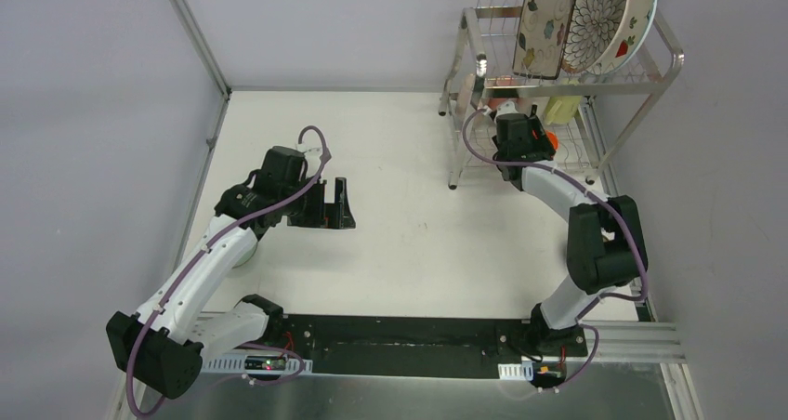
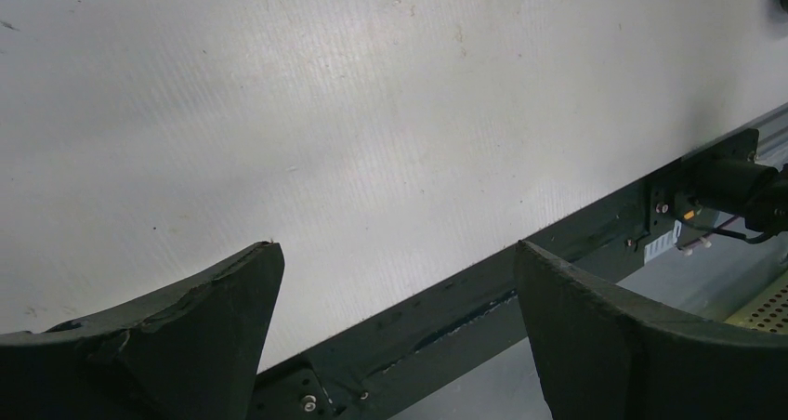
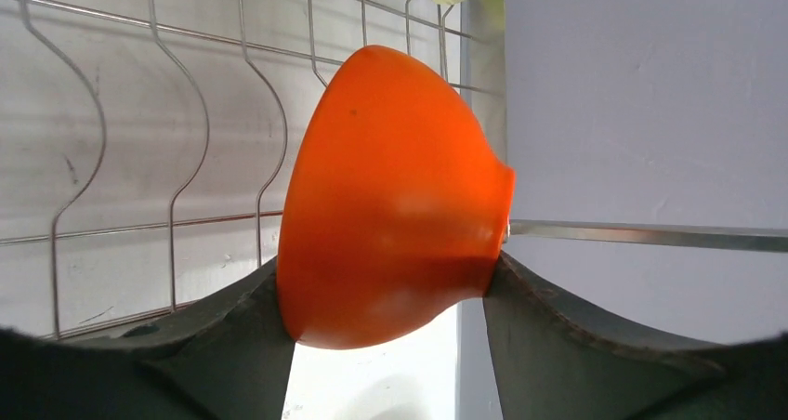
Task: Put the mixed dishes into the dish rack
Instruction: Turn the bowl upside down on the dish rack.
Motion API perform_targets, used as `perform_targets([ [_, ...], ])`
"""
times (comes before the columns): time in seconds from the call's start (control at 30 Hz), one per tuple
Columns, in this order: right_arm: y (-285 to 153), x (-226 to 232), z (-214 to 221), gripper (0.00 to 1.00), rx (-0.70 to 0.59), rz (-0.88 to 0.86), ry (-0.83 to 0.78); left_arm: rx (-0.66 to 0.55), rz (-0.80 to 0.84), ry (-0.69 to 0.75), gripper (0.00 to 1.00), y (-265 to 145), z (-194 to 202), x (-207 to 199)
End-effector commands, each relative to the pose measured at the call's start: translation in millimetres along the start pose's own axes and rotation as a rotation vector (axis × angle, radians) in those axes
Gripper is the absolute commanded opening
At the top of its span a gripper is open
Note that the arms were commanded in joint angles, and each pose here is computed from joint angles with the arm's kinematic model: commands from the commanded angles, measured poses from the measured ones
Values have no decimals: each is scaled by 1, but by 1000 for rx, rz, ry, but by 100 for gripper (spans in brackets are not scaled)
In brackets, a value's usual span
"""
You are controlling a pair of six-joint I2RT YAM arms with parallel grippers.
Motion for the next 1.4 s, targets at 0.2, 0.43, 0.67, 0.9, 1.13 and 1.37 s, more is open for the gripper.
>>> perform_targets([
  [0.2, 27, -15, -16, 42, 55, 34, -139, -40, -11, 18, 99, -3, -2, 1],
  [0.43, 57, -20, -6, 45, 139, 39, -157, -40, -9, 18, 99, -3, -2, 1],
  [0.67, 74, -13, 5, 58, 199, 7, -157, -41, -9, 17, 99, -3, -2, 1],
  [0.9, 64, -4, 7, 78, 257, -94, -110, -34, -15, 17, 99, -1, -3, 2],
  [1.13, 48, -16, 1, 92, 262, -124, -77, -27, -19, 14, 99, 0, -2, 3],
  [1.37, 30, -19, 0, 86, 276, -169, -34, -19, -17, 13, 99, 2, -2, 3],
])
Point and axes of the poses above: each gripper's point midway between its finger pads, its own y axis out along the fingers, its own x axis along the line the jaws close on, z = x × y, the point moved 7 cm from there along -y, back along the fingers, and after that the axes turned 10 degrees about -y, right-handed, at the moved point
